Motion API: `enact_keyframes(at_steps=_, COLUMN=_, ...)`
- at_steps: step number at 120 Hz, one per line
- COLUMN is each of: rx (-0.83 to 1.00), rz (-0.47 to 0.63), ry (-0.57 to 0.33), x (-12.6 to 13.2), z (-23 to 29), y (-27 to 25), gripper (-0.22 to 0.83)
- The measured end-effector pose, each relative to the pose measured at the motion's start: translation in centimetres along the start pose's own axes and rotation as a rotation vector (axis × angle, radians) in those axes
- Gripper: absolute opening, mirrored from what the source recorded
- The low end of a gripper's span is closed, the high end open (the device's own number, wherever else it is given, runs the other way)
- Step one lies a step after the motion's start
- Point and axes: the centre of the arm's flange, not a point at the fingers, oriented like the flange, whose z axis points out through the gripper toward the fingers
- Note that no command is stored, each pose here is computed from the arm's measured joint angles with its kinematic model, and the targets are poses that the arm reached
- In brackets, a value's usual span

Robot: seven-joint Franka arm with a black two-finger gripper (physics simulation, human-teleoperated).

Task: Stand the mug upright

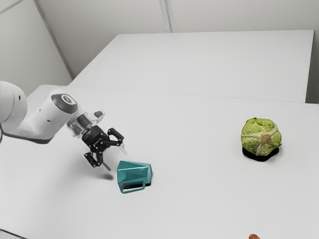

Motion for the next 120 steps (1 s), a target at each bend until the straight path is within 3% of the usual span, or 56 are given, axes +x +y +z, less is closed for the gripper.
enact_keyframes(at_steps=52, rx=-0.132, rz=-0.047, ry=-0.060, x=1.0, z=4.5, y=1.5, gripper=0.61)
enact_keyframes(at_steps=72, rx=-0.075, rz=-0.009, ry=-0.048, x=1.0, z=4.2, y=2.5, gripper=0.21)
enact_keyframes(at_steps=79, rx=-0.061, rz=0.002, ry=-0.042, x=1.0, z=4.0, y=2.7, gripper=0.11)
enact_keyframes(at_steps=104, rx=-0.038, rz=0.053, ry=-0.019, x=0.3, z=3.1, y=4.9, gripper=-0.08)
enact_keyframes(at_steps=120, rx=-0.031, rz=0.060, ry=-0.018, x=0.2, z=3.2, y=5.3, gripper=-0.13)
